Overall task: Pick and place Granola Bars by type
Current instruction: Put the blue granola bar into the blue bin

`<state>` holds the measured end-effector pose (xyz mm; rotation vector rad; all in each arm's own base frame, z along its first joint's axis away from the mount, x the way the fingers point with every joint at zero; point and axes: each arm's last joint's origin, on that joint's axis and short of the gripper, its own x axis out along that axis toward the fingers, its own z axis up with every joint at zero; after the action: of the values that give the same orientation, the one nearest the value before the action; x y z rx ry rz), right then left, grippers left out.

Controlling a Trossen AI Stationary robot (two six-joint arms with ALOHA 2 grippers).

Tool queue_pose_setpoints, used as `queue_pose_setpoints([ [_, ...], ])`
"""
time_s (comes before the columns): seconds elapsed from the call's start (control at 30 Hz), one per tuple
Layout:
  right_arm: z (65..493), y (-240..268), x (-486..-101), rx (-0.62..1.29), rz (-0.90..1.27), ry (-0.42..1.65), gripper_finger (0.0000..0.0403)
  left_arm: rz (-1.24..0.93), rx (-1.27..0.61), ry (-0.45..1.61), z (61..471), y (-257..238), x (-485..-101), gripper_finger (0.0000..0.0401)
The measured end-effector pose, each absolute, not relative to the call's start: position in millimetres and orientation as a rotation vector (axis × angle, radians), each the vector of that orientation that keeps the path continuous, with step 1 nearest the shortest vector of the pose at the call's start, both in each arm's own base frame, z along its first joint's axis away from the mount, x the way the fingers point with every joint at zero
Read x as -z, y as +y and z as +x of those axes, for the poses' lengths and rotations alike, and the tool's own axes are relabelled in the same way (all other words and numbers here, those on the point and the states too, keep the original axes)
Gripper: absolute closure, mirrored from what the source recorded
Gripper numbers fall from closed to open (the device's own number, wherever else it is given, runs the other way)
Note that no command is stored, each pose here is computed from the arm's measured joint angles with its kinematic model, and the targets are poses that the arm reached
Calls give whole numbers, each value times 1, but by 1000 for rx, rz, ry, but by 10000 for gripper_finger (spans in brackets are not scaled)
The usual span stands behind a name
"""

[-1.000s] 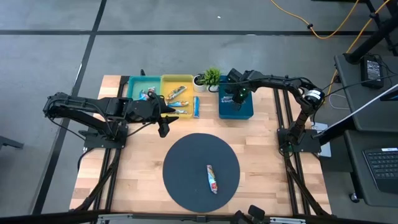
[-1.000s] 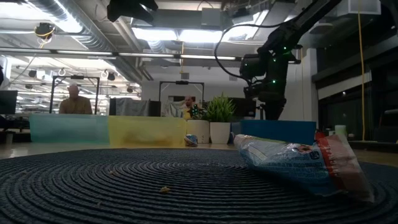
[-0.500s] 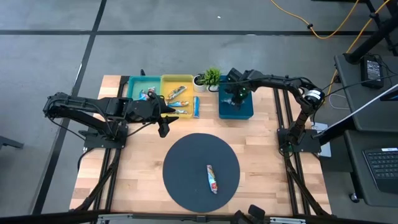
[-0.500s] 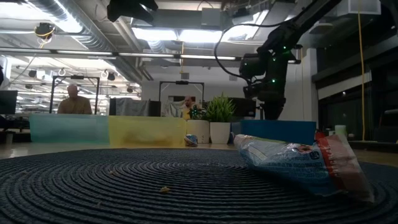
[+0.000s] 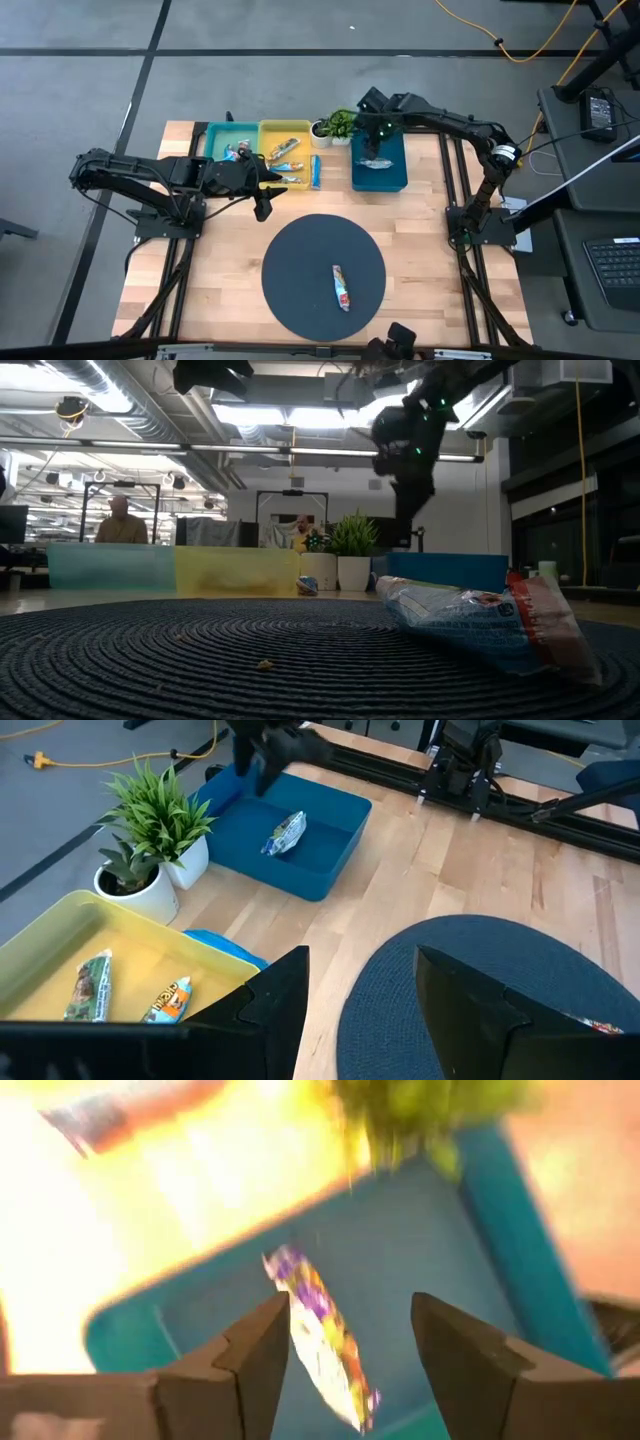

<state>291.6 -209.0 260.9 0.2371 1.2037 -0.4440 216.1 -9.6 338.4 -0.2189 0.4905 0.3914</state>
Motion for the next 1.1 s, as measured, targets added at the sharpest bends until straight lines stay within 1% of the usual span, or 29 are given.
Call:
queue_pose_setpoints([
  [0.23,323,-186,-299,342,158,1034,193,-211,-389,493,216,-10,-338,228],
  [0.43,353,-161,-300,241,85,913,193,-160,-376,502,216,-10,-338,228],
  [0.67,387,-149,-263,173,60,931,193,-150,-374,504,216,-10,-338,228],
  [0.87,403,-144,-219,99,56,1045,189,-152,-374,503,216,-10,-338,228],
  [0.97,410,-138,-206,60,40,1065,171,-152,-374,503,216,-10,-338,228],
  [1.1,418,-130,-192,20,-5,1079,131,-154,-375,502,216,-10,-338,228],
])
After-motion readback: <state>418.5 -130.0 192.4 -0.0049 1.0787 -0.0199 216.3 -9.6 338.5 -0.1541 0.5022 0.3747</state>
